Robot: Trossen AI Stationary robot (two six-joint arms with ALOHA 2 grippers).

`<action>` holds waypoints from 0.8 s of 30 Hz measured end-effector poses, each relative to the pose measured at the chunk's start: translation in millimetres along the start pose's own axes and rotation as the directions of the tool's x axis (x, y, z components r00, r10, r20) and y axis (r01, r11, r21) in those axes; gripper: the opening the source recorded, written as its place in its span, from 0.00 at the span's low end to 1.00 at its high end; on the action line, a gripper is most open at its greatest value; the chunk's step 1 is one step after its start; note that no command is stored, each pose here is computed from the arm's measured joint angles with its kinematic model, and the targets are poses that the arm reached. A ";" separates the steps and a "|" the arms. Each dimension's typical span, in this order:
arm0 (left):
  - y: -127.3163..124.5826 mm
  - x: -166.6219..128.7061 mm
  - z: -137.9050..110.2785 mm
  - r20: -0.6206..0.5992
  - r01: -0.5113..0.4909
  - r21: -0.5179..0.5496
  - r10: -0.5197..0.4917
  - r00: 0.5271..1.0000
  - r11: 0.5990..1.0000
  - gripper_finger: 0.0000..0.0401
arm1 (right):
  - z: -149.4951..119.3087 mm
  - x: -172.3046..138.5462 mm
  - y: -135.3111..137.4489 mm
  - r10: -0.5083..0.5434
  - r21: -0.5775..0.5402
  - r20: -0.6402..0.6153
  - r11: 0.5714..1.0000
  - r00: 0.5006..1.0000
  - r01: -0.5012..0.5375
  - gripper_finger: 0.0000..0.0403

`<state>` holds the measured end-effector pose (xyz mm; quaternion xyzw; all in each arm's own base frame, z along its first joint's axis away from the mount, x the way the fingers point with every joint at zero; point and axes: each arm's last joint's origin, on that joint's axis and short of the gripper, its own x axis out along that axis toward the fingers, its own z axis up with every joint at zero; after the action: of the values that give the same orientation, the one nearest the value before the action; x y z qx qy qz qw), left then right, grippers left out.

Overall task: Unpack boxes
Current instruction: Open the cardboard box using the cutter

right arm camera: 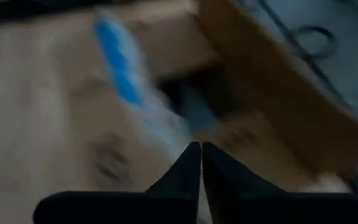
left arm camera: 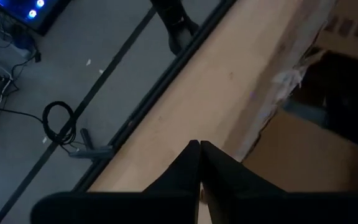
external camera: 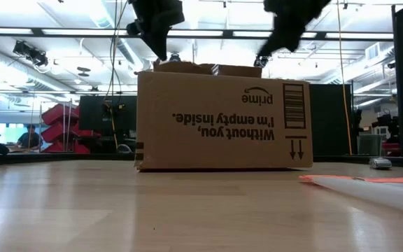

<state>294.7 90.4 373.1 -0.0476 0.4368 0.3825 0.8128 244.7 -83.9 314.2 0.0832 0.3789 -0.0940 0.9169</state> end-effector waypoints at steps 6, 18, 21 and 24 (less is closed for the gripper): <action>-2.3 -2.1 -3.1 -0.019 0.005 0.000 -0.005 1.000 1.000 0.00 | -19.6 -12.5 -27.0 -0.145 -0.005 -0.089 0.989 0.985 0.145 0.00; 8.0 12.0 -0.7 -0.053 -0.069 -0.154 0.062 0.997 0.986 0.00 | -32.0 14.3 0.0 0.185 0.052 -0.035 0.982 0.982 -0.183 0.00; 8.3 19.7 -2.1 -0.097 -0.078 -0.150 0.064 0.993 0.986 0.00 | -27.0 16.7 16.5 0.260 0.018 0.002 0.965 0.966 -0.260 0.00; 11.3 25.0 -3.9 -0.142 -0.079 -0.161 0.056 0.988 0.984 0.00 | -23.4 20.9 33.8 0.299 -0.032 0.023 0.954 0.954 -0.299 0.00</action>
<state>292.7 111.3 354.9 -0.1265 0.4594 0.4407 0.7607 251.3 -48.2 285.8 0.1252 0.3508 0.0501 0.9267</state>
